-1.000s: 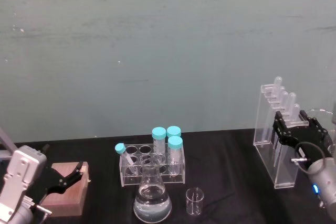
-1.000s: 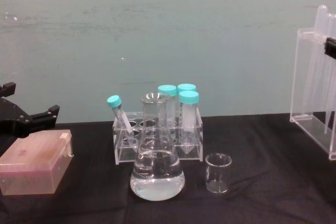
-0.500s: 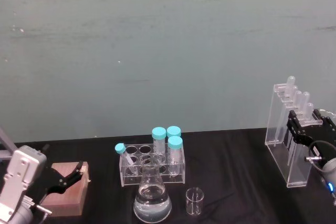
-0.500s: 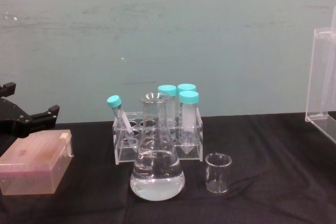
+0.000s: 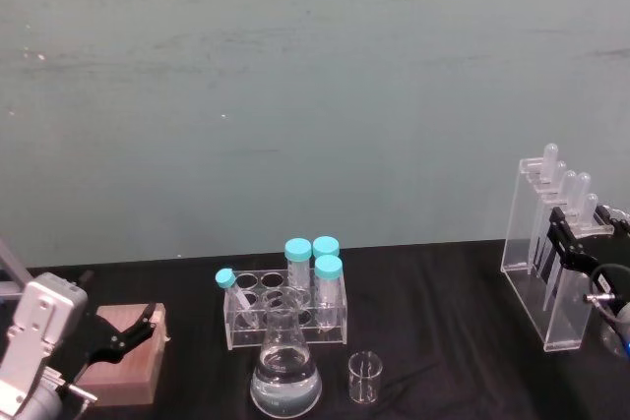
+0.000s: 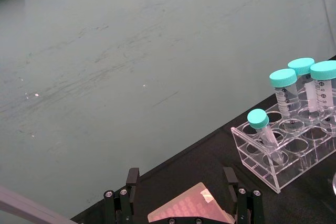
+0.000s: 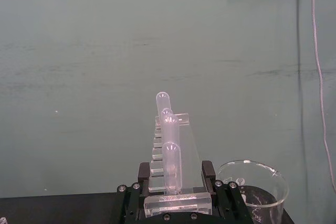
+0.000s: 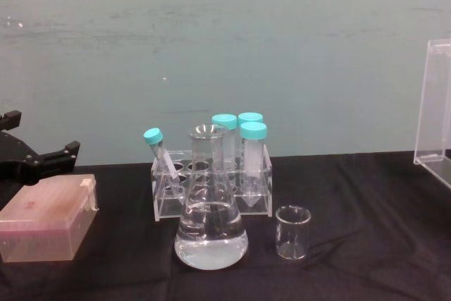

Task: Place the experimental apparatus aside using one hand.

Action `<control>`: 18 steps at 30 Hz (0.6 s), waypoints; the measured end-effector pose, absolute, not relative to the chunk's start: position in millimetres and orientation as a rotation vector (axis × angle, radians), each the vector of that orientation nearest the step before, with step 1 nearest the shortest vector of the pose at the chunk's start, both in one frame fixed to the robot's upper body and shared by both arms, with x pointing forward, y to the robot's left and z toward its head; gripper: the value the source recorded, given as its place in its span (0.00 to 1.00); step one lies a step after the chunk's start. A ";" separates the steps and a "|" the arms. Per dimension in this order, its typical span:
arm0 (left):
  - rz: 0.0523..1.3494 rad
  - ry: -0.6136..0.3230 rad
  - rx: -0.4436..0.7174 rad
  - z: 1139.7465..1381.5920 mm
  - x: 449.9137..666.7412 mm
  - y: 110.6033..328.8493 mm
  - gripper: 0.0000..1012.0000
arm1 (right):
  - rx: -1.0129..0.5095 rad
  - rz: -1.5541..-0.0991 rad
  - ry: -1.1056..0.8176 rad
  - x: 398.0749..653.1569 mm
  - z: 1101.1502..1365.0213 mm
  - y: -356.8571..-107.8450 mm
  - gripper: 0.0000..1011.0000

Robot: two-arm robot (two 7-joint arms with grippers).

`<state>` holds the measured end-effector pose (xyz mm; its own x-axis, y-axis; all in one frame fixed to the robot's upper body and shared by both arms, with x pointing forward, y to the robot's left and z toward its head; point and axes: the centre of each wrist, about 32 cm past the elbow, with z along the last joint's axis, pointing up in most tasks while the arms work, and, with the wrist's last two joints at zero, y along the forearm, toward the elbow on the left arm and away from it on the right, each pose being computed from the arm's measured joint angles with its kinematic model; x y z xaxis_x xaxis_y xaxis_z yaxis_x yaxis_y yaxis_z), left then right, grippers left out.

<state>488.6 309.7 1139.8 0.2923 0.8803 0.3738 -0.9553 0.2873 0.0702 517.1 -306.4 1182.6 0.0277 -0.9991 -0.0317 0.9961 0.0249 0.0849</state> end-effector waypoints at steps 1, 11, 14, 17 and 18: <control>1.248 -0.285 0.305 1139.8 488.6 309.7 0.99 | 0.093 -1.542 -0.040 518.0 1182.0 -307.9 0.60; 1.248 -0.285 0.305 1139.8 488.6 309.7 0.99 | 0.096 -1.540 -0.032 522.9 1179.4 -314.7 0.60; 1.248 -0.285 0.304 1139.8 488.6 309.7 0.99 | 0.096 -1.536 -0.029 523.2 1178.8 -315.2 0.60; 1.248 -0.285 0.304 1139.8 488.6 309.6 0.99 | 0.096 -1.533 -0.025 523.9 1178.1 -315.1 0.60; 1.248 -0.285 0.305 1139.8 488.6 309.7 0.99 | 0.096 -1.532 -0.024 524.0 1177.9 -315.0 0.60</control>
<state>488.6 309.7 1139.8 0.2923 0.8803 0.3738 -0.9552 0.2873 0.0703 524.0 -315.0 1177.9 0.0389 -0.9983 -0.0441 0.9964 0.0354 0.0775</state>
